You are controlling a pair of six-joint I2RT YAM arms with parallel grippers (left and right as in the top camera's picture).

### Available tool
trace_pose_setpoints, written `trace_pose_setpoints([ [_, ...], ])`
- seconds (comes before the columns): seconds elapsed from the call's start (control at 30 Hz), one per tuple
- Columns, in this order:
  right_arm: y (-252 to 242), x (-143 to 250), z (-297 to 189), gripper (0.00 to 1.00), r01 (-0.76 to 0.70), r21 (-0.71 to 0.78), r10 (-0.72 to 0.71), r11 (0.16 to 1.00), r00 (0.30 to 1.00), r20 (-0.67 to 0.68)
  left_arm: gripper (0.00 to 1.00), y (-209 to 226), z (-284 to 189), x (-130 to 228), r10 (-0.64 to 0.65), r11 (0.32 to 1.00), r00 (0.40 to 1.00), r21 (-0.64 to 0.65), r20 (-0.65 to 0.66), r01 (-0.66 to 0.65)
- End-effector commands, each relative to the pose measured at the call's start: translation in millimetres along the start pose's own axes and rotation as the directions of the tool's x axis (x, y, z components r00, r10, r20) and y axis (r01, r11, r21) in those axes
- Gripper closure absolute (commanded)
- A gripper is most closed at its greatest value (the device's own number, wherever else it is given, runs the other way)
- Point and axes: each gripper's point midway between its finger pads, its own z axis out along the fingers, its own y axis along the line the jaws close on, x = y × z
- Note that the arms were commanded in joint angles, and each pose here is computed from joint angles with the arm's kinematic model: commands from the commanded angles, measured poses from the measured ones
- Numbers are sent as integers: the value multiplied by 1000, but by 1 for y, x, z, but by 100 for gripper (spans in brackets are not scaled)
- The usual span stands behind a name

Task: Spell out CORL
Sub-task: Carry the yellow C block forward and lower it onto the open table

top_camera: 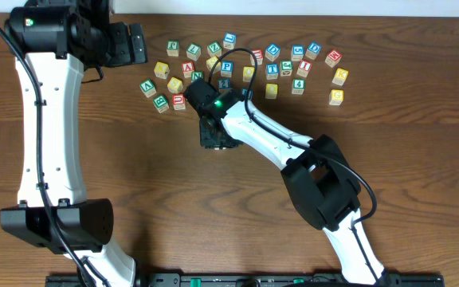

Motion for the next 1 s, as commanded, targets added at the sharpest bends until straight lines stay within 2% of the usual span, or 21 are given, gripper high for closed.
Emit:
trace_pose_setpoints([
  [0.0,-4,-4,-7,63,-23,-3,23,1000,1000,10,2,4,8,3,-9,1000,1000,-16,-22,9],
  [0.13,-7,-6,-7,69,-33,0,33,999,999,8,2,4,8,3,-9,1000,1000,-16,-22,9],
  [0.4,-10,-7,-7,71,-71,-5,71,997,997,-2,2,4,8,3,-9,1000,1000,-16,-22,9],
  [0.57,-10,-7,-7,70,-66,-5,66,998,998,-2,2,4,8,3,-9,1000,1000,-16,-22,9],
  [0.7,-11,-7,-7,62,-48,-3,48,999,999,-3,2,4,8,3,-9,1000,1000,-16,-22,9],
  [0.97,-13,-5,-7,62,-21,4,21,1000,1000,-11,2,4,8,3,-9,1000,1000,-16,-22,9],
])
